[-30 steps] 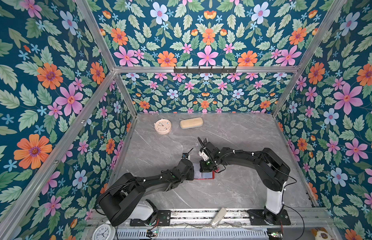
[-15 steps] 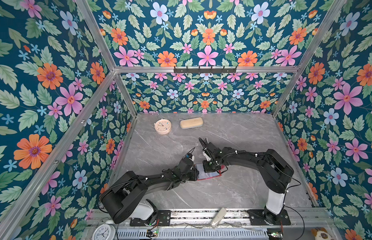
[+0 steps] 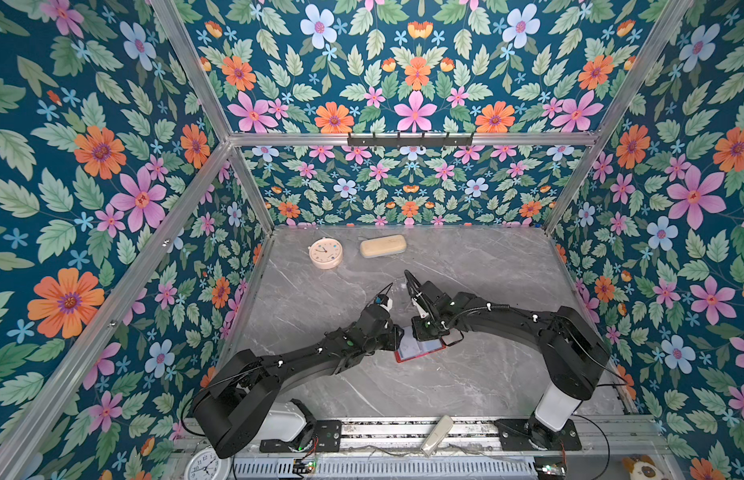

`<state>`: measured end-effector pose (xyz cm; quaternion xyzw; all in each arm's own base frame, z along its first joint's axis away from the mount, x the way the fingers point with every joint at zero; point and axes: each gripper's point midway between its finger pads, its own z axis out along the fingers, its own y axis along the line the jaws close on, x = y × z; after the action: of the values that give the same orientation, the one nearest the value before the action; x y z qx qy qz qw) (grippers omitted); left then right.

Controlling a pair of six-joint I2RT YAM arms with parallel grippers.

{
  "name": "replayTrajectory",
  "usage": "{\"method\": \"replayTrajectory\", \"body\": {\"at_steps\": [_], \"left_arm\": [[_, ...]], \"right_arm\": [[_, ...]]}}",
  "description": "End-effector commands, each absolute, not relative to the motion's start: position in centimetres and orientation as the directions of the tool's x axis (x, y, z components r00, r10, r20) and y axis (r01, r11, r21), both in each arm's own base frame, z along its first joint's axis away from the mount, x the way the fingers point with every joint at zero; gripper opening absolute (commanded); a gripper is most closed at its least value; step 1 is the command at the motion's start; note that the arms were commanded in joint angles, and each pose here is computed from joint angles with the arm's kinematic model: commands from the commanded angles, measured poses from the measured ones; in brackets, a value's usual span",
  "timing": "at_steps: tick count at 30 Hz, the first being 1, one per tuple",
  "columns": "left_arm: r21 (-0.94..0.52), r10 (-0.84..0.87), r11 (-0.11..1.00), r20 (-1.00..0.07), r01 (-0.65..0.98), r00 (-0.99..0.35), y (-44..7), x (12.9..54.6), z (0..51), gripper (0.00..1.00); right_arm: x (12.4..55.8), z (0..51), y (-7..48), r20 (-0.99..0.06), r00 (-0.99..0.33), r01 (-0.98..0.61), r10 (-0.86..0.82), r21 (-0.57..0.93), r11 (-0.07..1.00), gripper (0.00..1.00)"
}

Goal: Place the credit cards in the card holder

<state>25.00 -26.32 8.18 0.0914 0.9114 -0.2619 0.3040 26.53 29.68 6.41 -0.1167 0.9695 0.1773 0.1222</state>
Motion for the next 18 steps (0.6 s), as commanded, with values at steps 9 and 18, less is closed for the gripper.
{"method": "replayTrajectory", "body": {"at_steps": [9,18], "left_arm": [[-0.342,-0.033,0.904,-0.656,0.258,-0.754,-24.7,31.0,10.4,0.46],[-0.399,-0.103,0.896,-0.613,0.194,-0.783,-25.2,36.3,9.8,0.45]], "right_arm": [[31.2,9.7,27.4,-0.344,-0.93,-0.253,-0.131,0.341,0.905,0.3],[36.0,10.9,27.3,-0.348,-0.927,-0.265,-0.139,0.345,0.9,0.4]]}}
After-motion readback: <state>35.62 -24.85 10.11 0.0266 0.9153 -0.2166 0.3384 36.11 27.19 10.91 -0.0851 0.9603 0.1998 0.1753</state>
